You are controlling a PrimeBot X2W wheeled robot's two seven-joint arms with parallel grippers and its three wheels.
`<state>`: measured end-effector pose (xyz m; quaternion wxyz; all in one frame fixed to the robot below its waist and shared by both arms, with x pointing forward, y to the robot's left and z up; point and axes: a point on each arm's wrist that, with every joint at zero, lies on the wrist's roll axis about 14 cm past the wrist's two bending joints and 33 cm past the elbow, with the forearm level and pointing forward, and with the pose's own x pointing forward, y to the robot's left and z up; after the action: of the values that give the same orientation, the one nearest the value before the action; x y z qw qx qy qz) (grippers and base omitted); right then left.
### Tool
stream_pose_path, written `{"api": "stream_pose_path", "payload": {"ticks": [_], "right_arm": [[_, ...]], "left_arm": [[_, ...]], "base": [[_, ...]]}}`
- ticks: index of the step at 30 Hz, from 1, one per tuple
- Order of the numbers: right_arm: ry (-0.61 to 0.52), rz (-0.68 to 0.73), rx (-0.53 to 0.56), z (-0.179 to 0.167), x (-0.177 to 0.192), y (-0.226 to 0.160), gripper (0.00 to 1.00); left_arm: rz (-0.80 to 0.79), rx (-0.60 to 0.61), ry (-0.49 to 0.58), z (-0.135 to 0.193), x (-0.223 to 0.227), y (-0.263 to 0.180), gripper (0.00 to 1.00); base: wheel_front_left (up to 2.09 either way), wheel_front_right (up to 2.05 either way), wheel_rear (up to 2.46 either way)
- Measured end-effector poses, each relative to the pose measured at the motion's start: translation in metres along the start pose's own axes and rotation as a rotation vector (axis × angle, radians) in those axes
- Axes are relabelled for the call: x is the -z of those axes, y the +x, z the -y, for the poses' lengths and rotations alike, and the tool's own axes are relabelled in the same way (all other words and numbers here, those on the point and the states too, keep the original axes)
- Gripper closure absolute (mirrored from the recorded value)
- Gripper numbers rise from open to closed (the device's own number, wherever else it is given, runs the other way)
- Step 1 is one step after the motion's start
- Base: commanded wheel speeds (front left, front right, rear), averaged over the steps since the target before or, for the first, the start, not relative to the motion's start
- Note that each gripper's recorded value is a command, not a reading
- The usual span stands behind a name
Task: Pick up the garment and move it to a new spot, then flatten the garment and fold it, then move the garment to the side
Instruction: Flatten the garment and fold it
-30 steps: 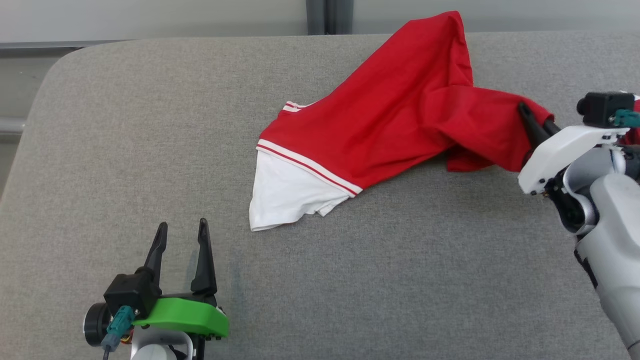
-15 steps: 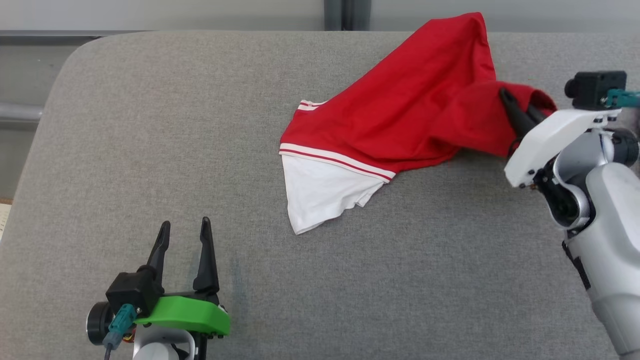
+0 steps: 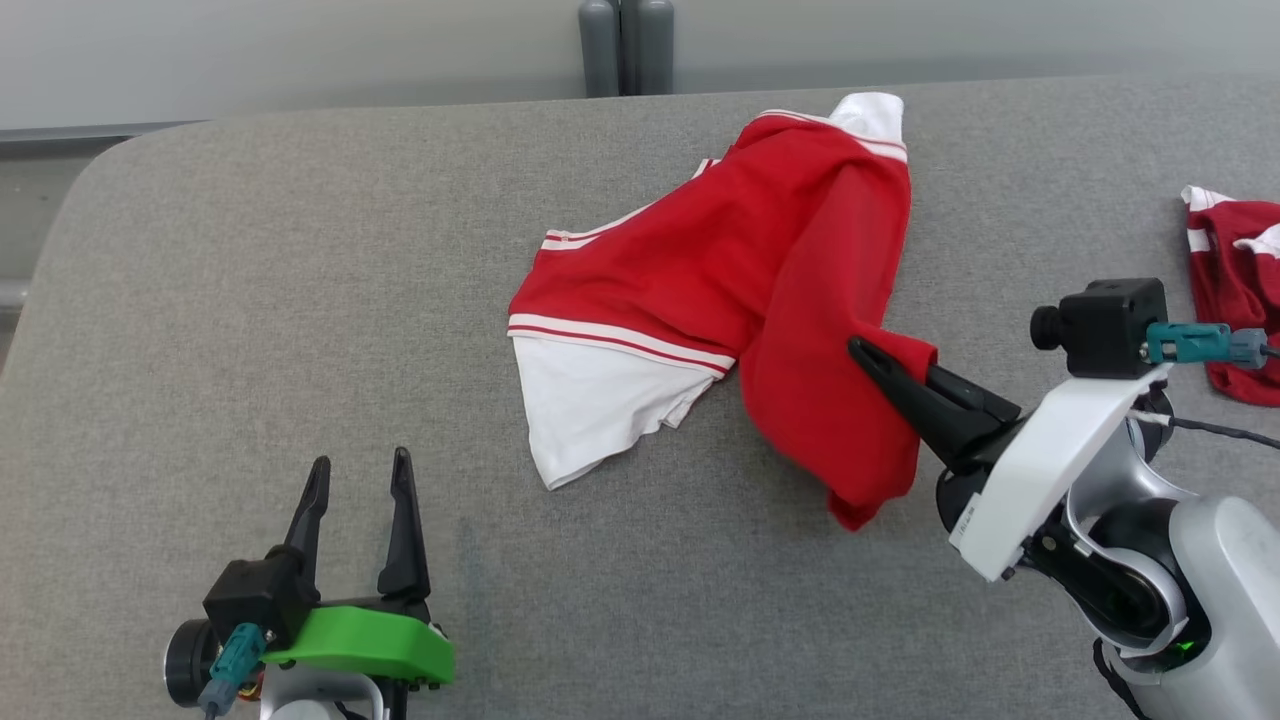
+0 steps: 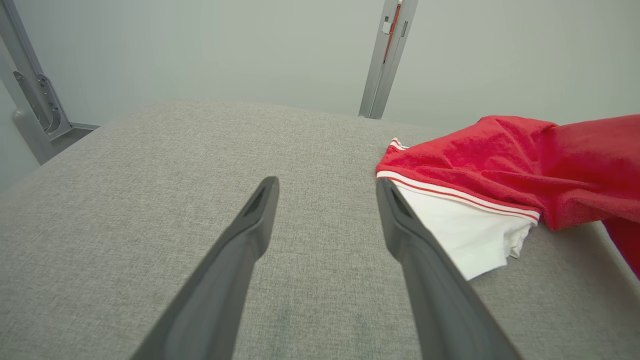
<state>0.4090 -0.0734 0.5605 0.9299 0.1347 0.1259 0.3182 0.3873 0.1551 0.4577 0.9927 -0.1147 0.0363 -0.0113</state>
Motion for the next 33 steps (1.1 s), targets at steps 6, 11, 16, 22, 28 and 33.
{"api": "stream_pose_path", "payload": {"ticks": [6, 11, 16, 22, 28, 33], "right_arm": [[0.057, -0.091, 0.067, 0.014, 0.031, -0.007, 1.0], [0.099, -0.181, 0.143, 0.034, 0.072, -0.004, 1.0], [0.132, -0.169, 0.153, 0.034, 0.084, 0.003, 0.0], [0.127, -0.095, 0.146, 0.032, 0.068, 0.006, 0.0], [0.099, -0.037, 0.141, 0.033, 0.048, 0.011, 1.0], [0.046, 0.022, 0.126, 0.035, 0.021, 0.02, 1.0]], "left_arm": [[-0.005, 0.015, -0.001, 0.004, 0.002, -0.001, 0.0], [-0.013, -0.008, 0.001, -0.004, 0.004, -0.005, 0.0], [-0.009, -0.025, 0.002, -0.009, 0.002, -0.008, 0.0], [-0.012, -0.024, 0.004, -0.009, 0.003, -0.009, 0.0], [-0.019, -0.02, 0.003, -0.007, 0.006, -0.008, 0.0], [-0.024, -0.029, 0.002, -0.01, 0.007, -0.008, 0.0]], "base": [[0.0, 0.0, 0.0], [0.0, 0.0, 0.0], [0.0, 0.0, 0.0], [0.0, 0.0, 0.0], [0.0, 0.0, 0.0], [0.0, 0.0, 0.0]]}}
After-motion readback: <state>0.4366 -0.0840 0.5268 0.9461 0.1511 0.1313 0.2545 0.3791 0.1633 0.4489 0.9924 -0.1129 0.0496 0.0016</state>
